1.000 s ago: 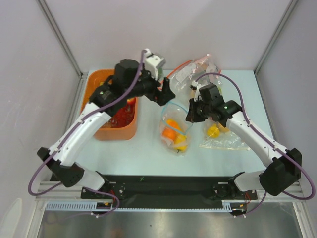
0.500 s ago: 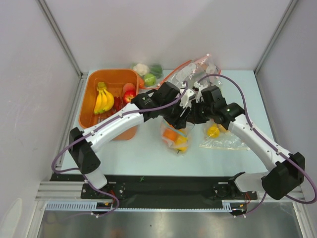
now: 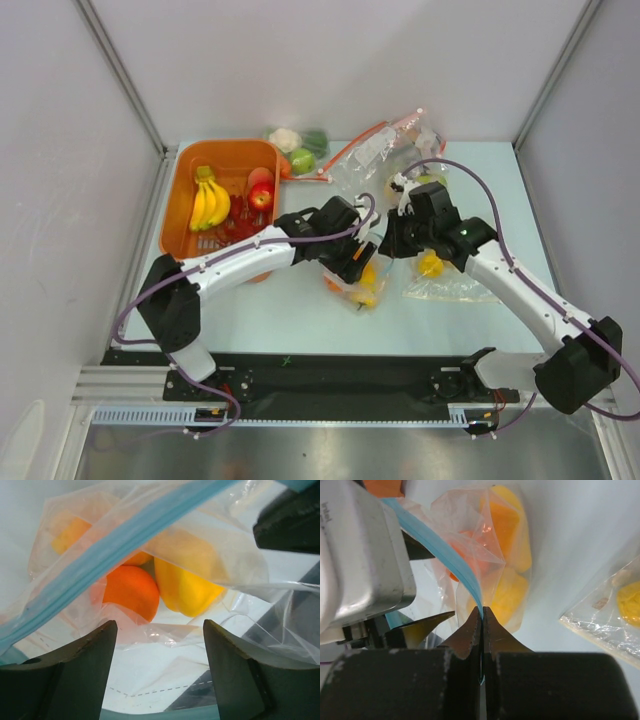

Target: Open the zip-top bag and remove the fake food

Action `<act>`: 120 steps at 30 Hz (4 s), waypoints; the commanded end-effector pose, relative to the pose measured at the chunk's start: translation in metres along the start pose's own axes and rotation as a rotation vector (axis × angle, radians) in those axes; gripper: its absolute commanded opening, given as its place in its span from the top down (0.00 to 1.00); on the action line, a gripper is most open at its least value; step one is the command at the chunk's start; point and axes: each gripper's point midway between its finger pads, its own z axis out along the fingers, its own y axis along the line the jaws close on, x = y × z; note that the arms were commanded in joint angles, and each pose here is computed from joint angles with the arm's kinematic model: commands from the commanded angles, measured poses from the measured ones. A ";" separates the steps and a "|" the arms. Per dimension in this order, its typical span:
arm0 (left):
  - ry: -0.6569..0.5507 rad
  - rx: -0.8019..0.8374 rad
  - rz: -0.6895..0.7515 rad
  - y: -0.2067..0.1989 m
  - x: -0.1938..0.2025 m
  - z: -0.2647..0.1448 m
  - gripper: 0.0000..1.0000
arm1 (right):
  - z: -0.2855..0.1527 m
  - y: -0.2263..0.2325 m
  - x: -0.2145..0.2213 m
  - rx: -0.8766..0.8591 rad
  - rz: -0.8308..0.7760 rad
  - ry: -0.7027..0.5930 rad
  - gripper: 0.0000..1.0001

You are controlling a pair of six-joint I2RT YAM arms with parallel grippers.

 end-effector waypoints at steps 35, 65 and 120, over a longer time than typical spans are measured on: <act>-0.143 0.222 -0.148 -0.023 -0.032 0.058 0.19 | -0.008 0.007 0.017 -0.007 0.028 -0.024 1.00; -0.172 0.277 -0.186 -0.013 -0.020 0.030 0.26 | -0.012 -0.002 0.024 0.034 0.040 -0.005 1.00; -0.100 0.207 0.071 -0.027 -0.016 0.041 1.00 | -0.002 0.002 0.019 0.011 0.052 -0.010 1.00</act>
